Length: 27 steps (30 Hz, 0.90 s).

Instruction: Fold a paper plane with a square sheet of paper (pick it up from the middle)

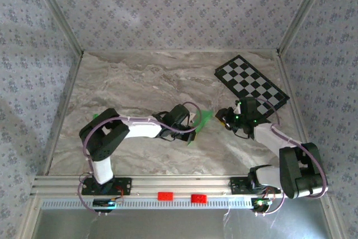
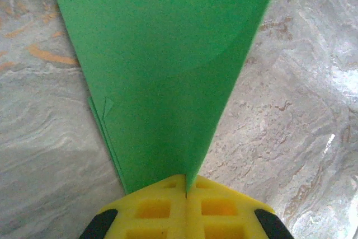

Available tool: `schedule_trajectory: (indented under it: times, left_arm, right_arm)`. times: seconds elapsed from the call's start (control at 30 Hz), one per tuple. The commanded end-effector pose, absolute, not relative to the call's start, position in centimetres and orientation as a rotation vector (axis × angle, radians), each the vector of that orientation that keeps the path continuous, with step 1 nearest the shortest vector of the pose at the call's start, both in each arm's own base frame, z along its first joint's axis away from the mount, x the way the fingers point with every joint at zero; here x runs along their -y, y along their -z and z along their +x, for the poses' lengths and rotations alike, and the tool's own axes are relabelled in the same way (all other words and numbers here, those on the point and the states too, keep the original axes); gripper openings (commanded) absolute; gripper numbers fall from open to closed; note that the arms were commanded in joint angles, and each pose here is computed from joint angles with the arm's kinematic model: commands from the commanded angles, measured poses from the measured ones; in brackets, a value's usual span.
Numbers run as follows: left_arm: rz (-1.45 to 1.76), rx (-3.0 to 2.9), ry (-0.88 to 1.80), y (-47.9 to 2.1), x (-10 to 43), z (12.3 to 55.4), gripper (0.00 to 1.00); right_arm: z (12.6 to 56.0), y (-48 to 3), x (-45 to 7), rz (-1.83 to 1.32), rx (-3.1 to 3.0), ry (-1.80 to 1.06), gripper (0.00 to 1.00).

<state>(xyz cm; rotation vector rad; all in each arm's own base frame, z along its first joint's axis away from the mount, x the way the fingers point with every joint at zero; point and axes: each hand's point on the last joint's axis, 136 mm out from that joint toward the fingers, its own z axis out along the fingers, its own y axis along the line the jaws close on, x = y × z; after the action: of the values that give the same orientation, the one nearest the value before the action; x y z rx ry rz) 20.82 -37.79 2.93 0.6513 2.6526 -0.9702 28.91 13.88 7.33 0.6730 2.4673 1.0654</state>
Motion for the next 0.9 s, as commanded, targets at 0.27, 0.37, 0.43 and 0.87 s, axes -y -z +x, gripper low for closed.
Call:
schedule_trajectory:
  times: [0.27,0.37,0.43,0.87]
  left_arm:
    - [0.600,-2.658,1.297,-3.5,40.4,21.1,0.00]
    - [0.571,-2.658,1.372,-3.8,40.9,21.3,0.00]
    - [0.541,-2.675,1.400,-3.6,41.0,21.3,0.00]
    - [0.359,-2.728,1.564,-3.0,41.9,21.8,0.00]
  right_arm:
    - [28.3,-7.2,-16.2,0.440,-2.482,-1.202,0.27]
    - [28.1,-7.1,-17.0,0.393,-2.480,-1.258,0.23]
    - [28.0,-7.2,-17.3,0.364,-2.474,-1.284,0.21]
    - [27.8,-7.0,-18.4,0.285,-2.472,-1.336,0.06]
